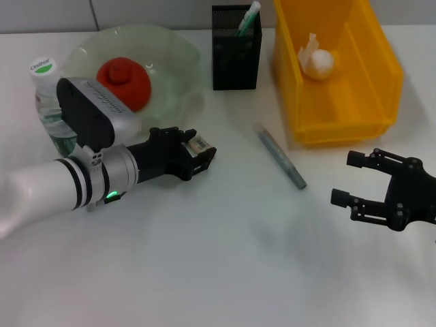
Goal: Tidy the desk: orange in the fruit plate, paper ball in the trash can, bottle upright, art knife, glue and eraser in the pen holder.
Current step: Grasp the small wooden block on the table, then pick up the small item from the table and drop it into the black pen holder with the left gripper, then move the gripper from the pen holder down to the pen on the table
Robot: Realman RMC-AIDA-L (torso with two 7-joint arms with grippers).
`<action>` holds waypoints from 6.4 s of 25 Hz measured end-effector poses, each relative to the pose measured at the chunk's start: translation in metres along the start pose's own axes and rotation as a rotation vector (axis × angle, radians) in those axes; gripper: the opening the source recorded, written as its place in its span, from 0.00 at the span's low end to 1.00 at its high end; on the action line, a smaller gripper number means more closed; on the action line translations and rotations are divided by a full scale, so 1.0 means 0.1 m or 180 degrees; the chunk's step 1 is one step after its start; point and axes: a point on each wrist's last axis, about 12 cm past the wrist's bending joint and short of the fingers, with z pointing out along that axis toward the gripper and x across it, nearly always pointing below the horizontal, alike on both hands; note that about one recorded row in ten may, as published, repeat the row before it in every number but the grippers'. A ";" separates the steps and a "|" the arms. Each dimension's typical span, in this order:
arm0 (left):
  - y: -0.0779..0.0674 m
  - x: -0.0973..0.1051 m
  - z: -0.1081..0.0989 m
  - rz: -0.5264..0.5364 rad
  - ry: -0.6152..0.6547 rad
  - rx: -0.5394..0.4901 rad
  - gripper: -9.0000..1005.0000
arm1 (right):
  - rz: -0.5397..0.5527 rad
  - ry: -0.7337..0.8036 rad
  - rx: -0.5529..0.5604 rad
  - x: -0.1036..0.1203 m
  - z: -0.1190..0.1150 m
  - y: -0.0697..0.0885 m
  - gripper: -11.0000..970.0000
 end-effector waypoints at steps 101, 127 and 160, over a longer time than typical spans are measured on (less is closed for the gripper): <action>0.19 -1.72 0.53 -0.0256 -0.0802 -0.0683 0.54 | 0.0043 0.0016 0.0025 0.05 -0.02 0.04 0.83; 0.10 -0.72 -0.78 -0.0507 -0.2131 0.0927 0.82 | 0.0014 -0.0057 0.0011 -0.02 -0.03 -0.01 0.83; -0.02 0.21 -1.10 0.0193 -0.0987 0.1415 0.82 | 0.0372 0.0496 -0.0322 -0.80 0.03 -0.37 0.83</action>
